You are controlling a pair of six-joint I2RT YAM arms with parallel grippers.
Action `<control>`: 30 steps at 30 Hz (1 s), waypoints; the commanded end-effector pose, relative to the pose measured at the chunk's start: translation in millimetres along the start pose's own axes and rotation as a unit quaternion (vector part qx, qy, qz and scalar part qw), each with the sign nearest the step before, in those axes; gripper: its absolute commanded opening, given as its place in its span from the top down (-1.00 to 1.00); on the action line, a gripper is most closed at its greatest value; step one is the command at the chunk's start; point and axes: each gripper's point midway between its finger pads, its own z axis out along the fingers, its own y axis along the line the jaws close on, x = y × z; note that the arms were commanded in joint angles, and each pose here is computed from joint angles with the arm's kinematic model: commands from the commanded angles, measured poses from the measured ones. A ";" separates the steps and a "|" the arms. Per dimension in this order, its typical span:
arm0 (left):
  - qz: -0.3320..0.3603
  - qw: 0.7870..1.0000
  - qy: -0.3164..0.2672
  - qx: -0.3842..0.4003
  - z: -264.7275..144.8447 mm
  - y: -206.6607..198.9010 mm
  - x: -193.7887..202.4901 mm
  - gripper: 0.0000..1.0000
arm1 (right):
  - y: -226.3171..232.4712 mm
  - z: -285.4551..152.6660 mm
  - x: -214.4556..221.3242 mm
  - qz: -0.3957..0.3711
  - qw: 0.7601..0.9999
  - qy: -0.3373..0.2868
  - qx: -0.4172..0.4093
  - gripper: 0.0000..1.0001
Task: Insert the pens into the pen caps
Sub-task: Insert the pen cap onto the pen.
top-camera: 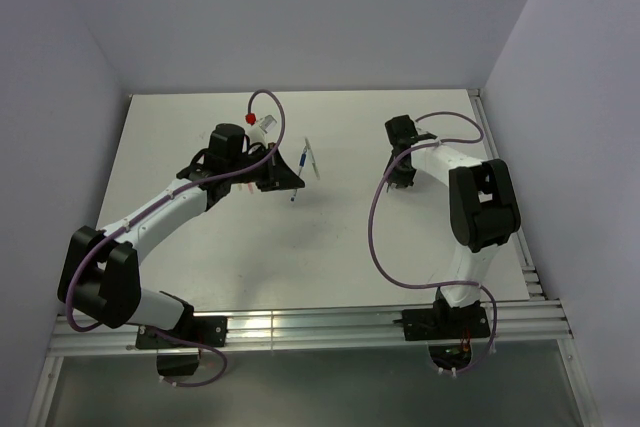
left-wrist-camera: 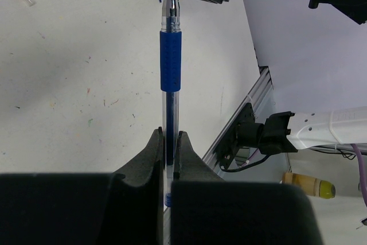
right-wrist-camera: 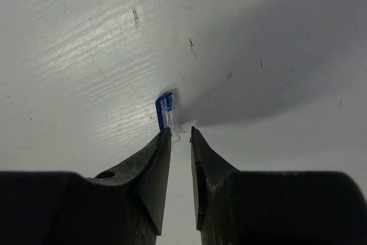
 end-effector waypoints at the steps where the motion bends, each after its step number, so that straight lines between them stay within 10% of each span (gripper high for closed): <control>1: 0.023 0.999 -0.004 0.026 -0.5 -11.9 -2.8 0.99 | 7.2 -4.8 -19.9 0.004 1.000 -0.025 -0.012 0.44; 30: 0.026 0.999 -0.003 0.025 0.3 -10.3 -2.3 0.99 | 9.9 -2.4 -23.9 0.005 1.000 -0.026 -0.013 0.44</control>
